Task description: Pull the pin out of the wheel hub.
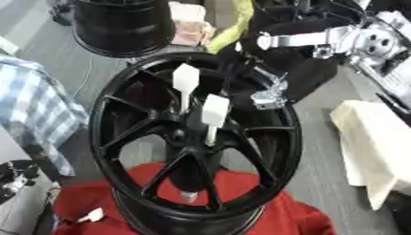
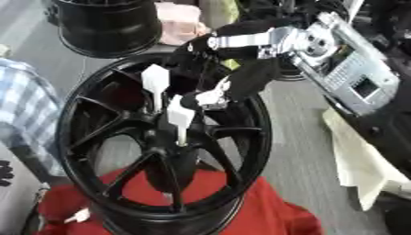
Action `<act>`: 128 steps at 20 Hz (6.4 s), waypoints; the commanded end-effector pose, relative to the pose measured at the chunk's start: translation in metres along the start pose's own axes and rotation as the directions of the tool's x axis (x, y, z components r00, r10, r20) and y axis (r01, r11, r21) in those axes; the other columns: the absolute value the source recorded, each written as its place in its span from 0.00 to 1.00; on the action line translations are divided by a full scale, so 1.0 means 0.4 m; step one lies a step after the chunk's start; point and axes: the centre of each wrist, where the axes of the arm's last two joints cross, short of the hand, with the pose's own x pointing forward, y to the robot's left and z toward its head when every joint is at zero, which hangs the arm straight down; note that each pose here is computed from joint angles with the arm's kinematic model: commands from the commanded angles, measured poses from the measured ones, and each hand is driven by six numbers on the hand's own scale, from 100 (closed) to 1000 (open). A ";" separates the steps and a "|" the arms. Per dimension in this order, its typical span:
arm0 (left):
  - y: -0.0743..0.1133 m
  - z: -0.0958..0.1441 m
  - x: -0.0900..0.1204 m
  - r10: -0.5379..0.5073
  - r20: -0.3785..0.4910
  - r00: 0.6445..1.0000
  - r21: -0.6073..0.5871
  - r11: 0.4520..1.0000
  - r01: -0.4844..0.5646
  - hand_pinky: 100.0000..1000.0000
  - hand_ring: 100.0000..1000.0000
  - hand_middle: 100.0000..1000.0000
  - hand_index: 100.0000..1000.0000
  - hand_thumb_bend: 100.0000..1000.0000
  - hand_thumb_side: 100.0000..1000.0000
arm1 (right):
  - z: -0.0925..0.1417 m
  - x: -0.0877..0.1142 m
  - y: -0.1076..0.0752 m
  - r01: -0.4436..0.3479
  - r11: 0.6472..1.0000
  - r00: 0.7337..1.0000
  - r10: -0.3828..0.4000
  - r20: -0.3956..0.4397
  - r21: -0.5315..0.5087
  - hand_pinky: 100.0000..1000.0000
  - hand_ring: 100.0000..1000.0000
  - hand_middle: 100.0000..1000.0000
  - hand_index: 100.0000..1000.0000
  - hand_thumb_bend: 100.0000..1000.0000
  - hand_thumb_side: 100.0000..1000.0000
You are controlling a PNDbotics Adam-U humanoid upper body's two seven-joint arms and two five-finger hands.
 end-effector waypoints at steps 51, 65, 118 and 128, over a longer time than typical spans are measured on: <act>0.014 -0.016 0.034 -0.015 0.034 0.999 -0.008 1.000 0.016 0.64 0.65 0.59 0.71 0.41 0.46 | -0.142 -0.131 0.047 -0.090 0.993 0.982 0.101 -0.158 0.076 0.76 0.81 0.80 0.95 0.26 0.49; 0.015 -0.017 0.035 -0.015 0.035 0.999 -0.009 1.000 0.016 0.64 0.65 0.59 0.71 0.41 0.46 | -0.160 -0.138 0.063 -0.118 0.991 0.980 0.128 -0.153 0.069 0.67 0.67 0.64 0.87 0.21 0.42; 0.046 0.029 0.010 0.006 0.005 1.000 0.074 0.997 -0.007 0.64 0.65 0.59 0.71 0.41 0.46 | 0.404 -0.238 -0.122 -0.167 0.799 0.820 -0.213 -0.532 -0.578 0.49 0.41 0.41 0.67 0.04 0.14; 0.052 0.030 0.006 0.016 0.020 1.000 0.106 0.994 -0.018 0.64 0.65 0.59 0.71 0.42 0.46 | 0.478 -0.494 0.206 -0.067 0.607 0.395 -0.712 -0.580 -0.792 0.85 0.82 0.86 0.94 0.28 0.47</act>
